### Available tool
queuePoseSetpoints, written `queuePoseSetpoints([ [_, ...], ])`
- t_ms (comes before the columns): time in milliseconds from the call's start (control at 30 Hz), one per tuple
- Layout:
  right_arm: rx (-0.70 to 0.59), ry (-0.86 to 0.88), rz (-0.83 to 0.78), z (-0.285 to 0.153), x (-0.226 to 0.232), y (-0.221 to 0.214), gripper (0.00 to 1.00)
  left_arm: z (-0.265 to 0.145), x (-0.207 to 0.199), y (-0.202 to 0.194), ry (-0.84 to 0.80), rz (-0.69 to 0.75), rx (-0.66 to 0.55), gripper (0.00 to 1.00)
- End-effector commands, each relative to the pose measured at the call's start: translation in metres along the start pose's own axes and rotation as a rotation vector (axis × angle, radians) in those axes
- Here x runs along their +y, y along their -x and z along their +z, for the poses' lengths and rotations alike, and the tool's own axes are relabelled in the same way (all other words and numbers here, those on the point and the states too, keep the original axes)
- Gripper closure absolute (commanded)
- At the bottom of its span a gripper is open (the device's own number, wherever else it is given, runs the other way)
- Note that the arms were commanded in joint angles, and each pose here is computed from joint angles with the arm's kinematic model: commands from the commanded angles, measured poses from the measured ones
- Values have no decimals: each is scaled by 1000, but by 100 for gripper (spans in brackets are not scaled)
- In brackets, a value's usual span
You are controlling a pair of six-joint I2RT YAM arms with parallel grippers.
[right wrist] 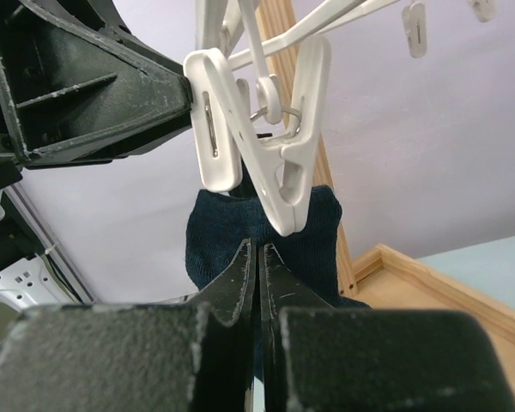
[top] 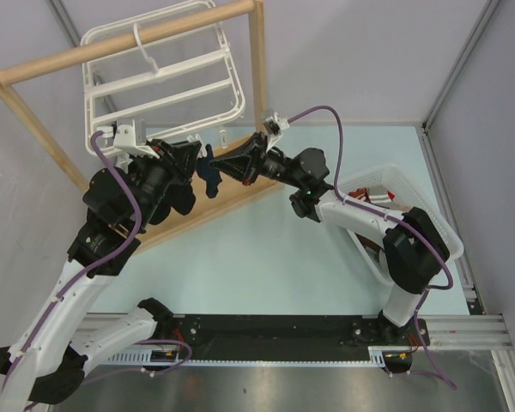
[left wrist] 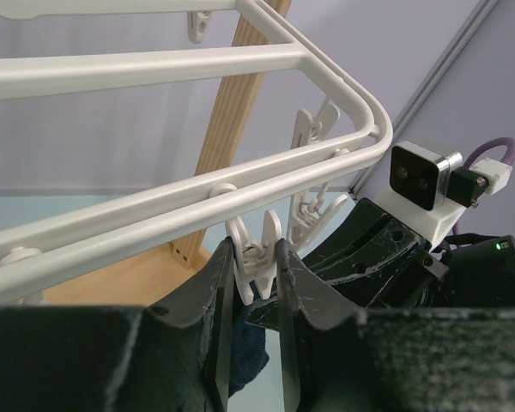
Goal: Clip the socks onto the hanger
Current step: Clamp the sock onto the hanger.
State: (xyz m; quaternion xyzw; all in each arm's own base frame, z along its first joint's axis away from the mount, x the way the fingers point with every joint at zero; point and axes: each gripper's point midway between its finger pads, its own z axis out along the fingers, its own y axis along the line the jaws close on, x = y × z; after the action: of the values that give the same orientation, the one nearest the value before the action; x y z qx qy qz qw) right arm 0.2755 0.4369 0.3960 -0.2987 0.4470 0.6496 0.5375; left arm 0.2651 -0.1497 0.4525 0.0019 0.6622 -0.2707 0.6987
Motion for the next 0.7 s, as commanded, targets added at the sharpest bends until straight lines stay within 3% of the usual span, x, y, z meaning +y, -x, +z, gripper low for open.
queuePoseSetpoints([
  [0,-87,92,-66,8,26,41,100,-3,-13,-5,-76,22,28,99],
  [667,-84,113,-56,14,25,42,100,-6,-22,-3,-131,25,26,100],
])
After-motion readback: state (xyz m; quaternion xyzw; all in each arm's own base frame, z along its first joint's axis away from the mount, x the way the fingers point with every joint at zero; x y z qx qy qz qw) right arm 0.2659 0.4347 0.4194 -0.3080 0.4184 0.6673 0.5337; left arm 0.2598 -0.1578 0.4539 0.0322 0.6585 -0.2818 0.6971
